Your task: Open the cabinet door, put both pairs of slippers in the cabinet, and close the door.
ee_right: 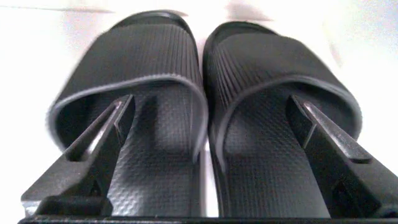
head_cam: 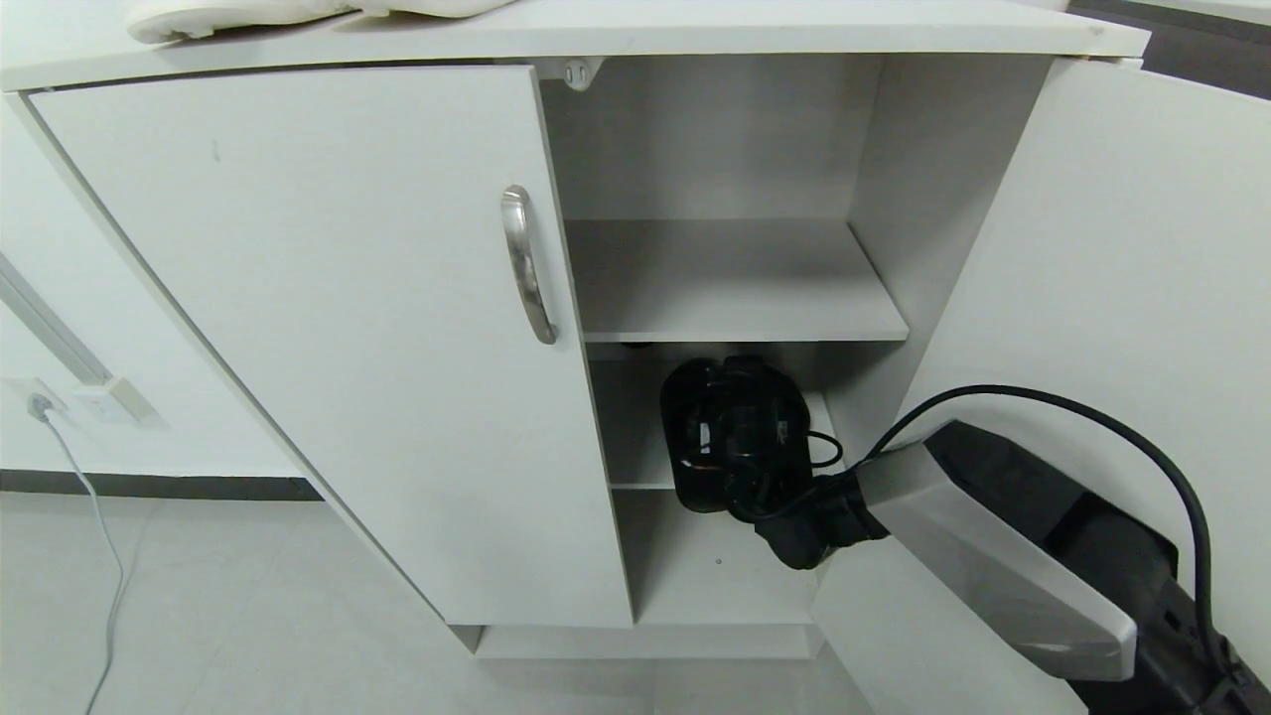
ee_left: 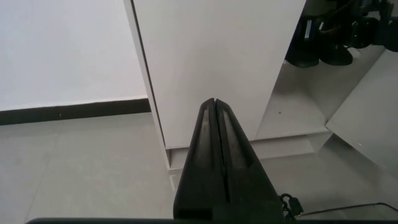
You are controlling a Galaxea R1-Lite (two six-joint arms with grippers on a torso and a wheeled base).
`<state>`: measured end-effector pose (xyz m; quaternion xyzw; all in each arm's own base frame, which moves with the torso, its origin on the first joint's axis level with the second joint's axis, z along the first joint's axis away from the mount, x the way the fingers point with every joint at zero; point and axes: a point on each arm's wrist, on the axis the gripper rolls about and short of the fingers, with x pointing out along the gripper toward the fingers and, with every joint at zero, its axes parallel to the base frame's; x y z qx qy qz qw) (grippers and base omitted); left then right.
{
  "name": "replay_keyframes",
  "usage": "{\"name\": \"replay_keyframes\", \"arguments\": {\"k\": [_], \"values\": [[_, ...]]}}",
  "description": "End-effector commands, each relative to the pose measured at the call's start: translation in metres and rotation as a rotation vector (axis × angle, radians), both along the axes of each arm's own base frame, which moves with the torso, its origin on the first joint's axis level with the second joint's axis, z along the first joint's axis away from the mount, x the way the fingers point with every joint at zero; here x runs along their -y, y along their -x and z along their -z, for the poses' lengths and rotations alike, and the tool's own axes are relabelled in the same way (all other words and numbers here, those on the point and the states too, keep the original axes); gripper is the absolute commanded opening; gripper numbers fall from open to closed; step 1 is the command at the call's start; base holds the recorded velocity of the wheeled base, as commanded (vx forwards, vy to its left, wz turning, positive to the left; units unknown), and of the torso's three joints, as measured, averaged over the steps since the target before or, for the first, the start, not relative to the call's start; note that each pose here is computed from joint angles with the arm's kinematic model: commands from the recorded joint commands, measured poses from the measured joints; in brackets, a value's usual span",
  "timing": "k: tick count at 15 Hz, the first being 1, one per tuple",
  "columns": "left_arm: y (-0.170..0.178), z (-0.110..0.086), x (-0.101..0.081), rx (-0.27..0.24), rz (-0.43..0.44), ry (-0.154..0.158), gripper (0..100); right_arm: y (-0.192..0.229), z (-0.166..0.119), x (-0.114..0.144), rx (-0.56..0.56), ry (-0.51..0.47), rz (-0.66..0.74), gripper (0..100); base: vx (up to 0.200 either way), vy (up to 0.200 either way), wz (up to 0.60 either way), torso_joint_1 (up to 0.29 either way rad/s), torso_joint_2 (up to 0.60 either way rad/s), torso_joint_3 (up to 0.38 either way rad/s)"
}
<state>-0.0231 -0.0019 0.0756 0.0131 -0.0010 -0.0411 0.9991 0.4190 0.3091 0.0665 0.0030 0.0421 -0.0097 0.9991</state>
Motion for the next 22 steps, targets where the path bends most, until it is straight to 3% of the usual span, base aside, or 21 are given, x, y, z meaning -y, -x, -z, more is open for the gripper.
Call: {"name": "replay_keyframes", "arguments": {"k": [1, 5, 9, 17, 22], "values": [[0.000, 0.000, 0.000, -0.001, -0.001, 0.000, 0, 0.028, -0.018, -0.002, 0.017, -0.010, -0.018, 100, 0.000, 0.000, 0.00, 0.000, 0.00, 0.000], [0.000, 0.000, 0.000, -0.001, 0.000, 0.000, 0, 0.084, -0.022, 0.010, 0.015, -0.009, -0.076, 100, 0.000, 0.000, 0.00, 0.000, 0.00, 0.000], [0.000, 0.000, 0.000, -0.001, 0.000, 0.000, 0, 0.138, -0.021, 0.040, -0.032, 0.033, -0.124, 100, 0.000, 0.000, 0.00, 0.000, 0.00, 0.000], [0.000, 0.000, 0.000, -0.001, 0.002, 0.002, 0, 0.153, -0.020, 0.034, -0.036, 0.038, -0.158, 100, 0.000, 0.000, 0.00, 0.000, 0.00, 0.000], [0.000, 0.000, 0.000, -0.001, 0.002, 0.005, 0, 0.156, -0.019, 0.032, -0.026, 0.035, -0.166, 100, -0.200, 0.000, 0.00, 0.004, 0.00, 0.003]]}}
